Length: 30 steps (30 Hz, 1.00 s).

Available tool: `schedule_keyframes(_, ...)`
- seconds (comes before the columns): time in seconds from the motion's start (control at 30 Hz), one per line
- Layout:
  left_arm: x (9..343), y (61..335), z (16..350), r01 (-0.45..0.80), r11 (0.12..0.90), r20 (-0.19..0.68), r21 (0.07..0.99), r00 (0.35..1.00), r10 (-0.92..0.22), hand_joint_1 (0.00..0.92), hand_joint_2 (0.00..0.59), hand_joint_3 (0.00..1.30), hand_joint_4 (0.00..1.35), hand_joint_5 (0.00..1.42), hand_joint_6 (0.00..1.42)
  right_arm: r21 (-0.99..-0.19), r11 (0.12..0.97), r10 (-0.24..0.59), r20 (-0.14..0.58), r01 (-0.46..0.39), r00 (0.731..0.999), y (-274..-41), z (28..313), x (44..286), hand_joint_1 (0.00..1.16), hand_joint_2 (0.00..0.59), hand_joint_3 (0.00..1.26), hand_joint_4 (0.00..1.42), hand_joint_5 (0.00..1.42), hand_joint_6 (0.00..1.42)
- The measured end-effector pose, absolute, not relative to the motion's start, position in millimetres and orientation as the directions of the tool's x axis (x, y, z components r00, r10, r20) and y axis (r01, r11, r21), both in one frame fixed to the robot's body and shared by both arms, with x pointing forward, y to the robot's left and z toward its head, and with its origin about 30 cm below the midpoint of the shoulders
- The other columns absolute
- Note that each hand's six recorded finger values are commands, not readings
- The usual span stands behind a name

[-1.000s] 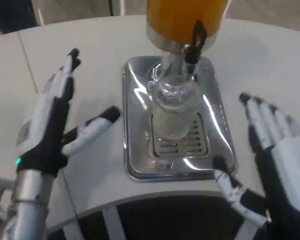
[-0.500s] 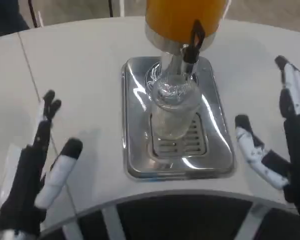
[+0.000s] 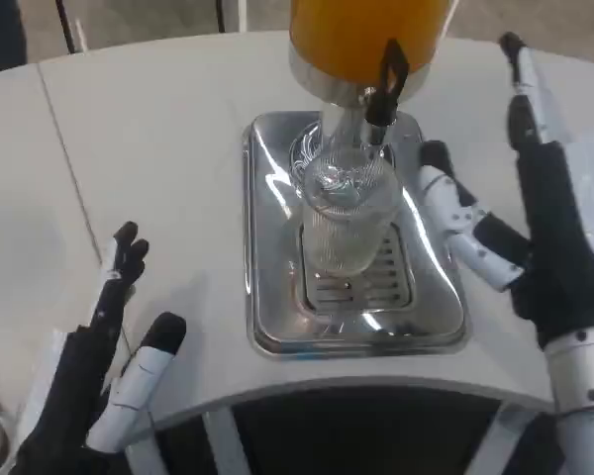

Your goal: Grasp the cup under the faucet to collect the drink, then remove the cup.

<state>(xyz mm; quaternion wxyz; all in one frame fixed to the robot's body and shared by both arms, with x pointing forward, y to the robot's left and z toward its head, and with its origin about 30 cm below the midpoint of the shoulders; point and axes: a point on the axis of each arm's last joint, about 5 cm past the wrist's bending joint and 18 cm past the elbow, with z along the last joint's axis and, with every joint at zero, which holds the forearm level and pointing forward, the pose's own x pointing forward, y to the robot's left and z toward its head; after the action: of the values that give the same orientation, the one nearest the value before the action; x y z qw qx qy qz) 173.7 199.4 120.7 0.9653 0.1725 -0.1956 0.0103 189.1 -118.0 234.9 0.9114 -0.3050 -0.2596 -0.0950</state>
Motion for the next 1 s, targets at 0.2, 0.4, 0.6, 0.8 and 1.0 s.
schedule_keyframes(0.2,173.2,199.9,121.4,-0.091,0.934,0.383,0.346,0.922,-0.052,0.000,0.129,0.00,0.00,0.04,0.01,-0.488,0.823,0.015,0.529,0.290,0.848,-112.7,234.0,191.2,0.46,0.499,0.00,0.00,0.00,0.03)
schedule_keyframes(0.4,170.4,205.6,125.6,-0.105,0.847,0.398,0.522,0.908,-0.132,0.000,0.137,0.00,0.00,0.00,0.00,-0.486,0.821,0.023,0.551,0.299,0.834,-115.0,239.3,196.3,0.45,0.497,0.00,0.00,0.00,0.03)
schedule_keyframes(0.6,168.5,220.7,132.8,-0.175,0.649,0.409,0.741,0.883,-0.229,0.000,0.140,0.00,0.00,0.00,0.00,-0.493,0.821,0.040,0.553,0.288,0.832,-117.2,243.4,208.7,0.45,0.496,0.00,0.00,0.00,0.03)
schedule_keyframes(0.8,164.0,228.9,134.0,-0.226,0.468,0.396,0.854,0.866,-0.305,0.000,0.140,0.00,0.00,0.00,0.00,-0.474,0.851,0.094,0.561,0.226,0.822,-113.7,250.9,222.3,0.44,0.490,0.00,0.00,0.00,0.03)
schedule_keyframes(1.0,159.7,231.3,130.8,-0.232,0.390,0.372,0.891,0.866,-0.334,0.000,0.140,0.00,0.00,0.00,0.00,-0.464,0.868,0.142,0.575,0.178,0.806,-104.5,257.5,227.9,0.44,0.489,0.00,0.00,0.00,0.03)
